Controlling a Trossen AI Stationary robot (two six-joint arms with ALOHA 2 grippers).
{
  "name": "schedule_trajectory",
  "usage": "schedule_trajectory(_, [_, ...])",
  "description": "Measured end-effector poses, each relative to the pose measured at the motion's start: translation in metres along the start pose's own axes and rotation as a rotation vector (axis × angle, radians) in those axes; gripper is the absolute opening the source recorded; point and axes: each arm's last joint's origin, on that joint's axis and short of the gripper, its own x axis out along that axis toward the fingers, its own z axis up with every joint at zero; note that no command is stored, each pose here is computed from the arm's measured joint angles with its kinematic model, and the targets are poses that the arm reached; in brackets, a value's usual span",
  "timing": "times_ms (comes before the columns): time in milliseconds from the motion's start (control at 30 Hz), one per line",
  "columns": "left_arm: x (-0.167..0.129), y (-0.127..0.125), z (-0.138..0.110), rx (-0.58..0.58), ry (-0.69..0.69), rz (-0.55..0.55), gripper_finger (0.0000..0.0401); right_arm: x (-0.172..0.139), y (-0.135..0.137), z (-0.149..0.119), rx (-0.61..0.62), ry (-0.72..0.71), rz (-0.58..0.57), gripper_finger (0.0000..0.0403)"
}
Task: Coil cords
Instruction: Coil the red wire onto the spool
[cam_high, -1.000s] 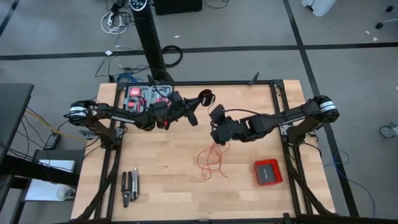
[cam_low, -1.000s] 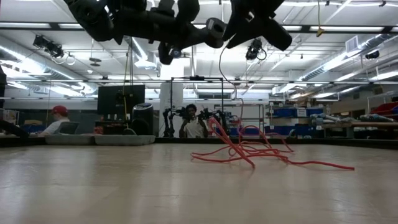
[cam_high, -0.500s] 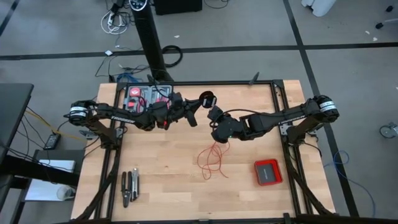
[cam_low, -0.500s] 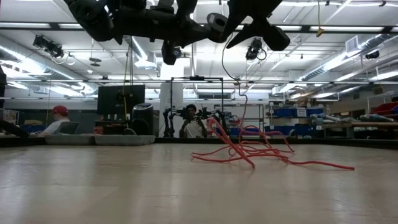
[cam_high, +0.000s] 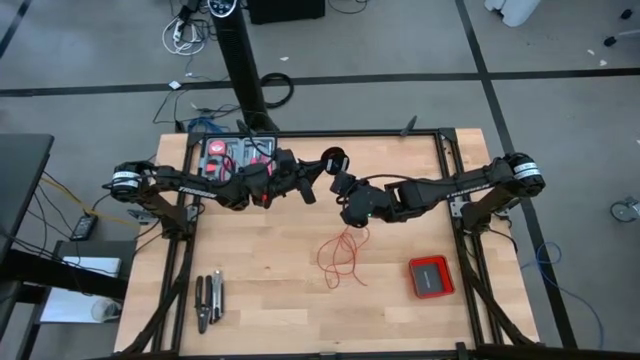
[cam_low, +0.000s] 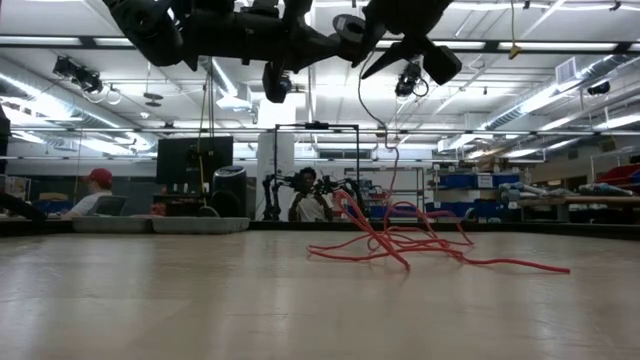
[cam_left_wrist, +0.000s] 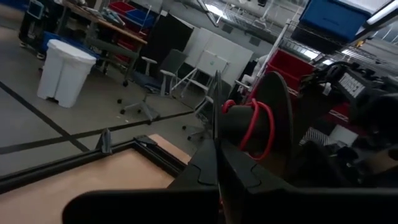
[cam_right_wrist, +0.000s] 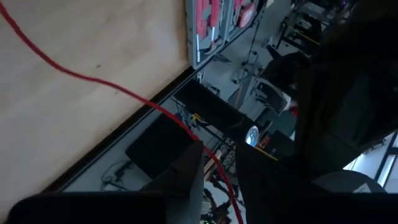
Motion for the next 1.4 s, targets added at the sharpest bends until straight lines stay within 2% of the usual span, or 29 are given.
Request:
schedule_trajectory(233, [0.0, 0.0, 0.0, 0.0, 0.001, -0.001, 0.0001, 0.001, 0.0, -0.001, -0.03, -0.001, 0.003, 0.0065])
schedule_trajectory(400, [0.0, 0.0, 0.0, 0.0, 0.001, 0.0, 0.0001, 0.002, 0.0, -0.002, -0.038, 0.002, 0.005, 0.0035])
schedule_trajectory(500, [0.0, 0.0, 0.0, 0.001, 0.001, 0.0, 0.0001, 0.002, 0.0, -0.002, -0.027, 0.002, 0.006, 0.0009])
schedule_trajectory(600, [0.0, 0.0, 0.0, 0.001, 0.001, 0.0, 0.0001, 0.002, 0.0, -0.002, -0.01, 0.001, 0.005, 0.0004])
schedule_trajectory(733, [0.0, 0.0, 0.0, 0.004, 0.002, 0.0, 0.0001, 0.0, 0.0, 0.0, 0.051, -0.004, -0.001, 0.0001])
schedule_trajectory(900, [0.0, 0.0, 0.0, 0.072, -0.001, 0.0, 0.0001, -0.01, -0.003, 0.01, 0.168, -0.046, -0.041, 0.0001])
schedule_trajectory(1100, [0.0, -0.002, 0.001, 0.283, -0.008, -0.034, 0.0001, -0.025, -0.013, 0.023, 0.41, -0.133, -0.124, 0.0001])
schedule_trajectory(1267, [0.0, -0.003, 0.001, 0.371, 0.003, -0.083, 0.0001, -0.031, -0.018, 0.027, 0.482, -0.17, -0.167, 0.0])
schedule_trajectory(1400, [0.0, -0.003, 0.0, 0.423, 0.006, -0.099, 0.0001, -0.031, -0.022, 0.025, 0.531, -0.137, -0.208, 0.0])
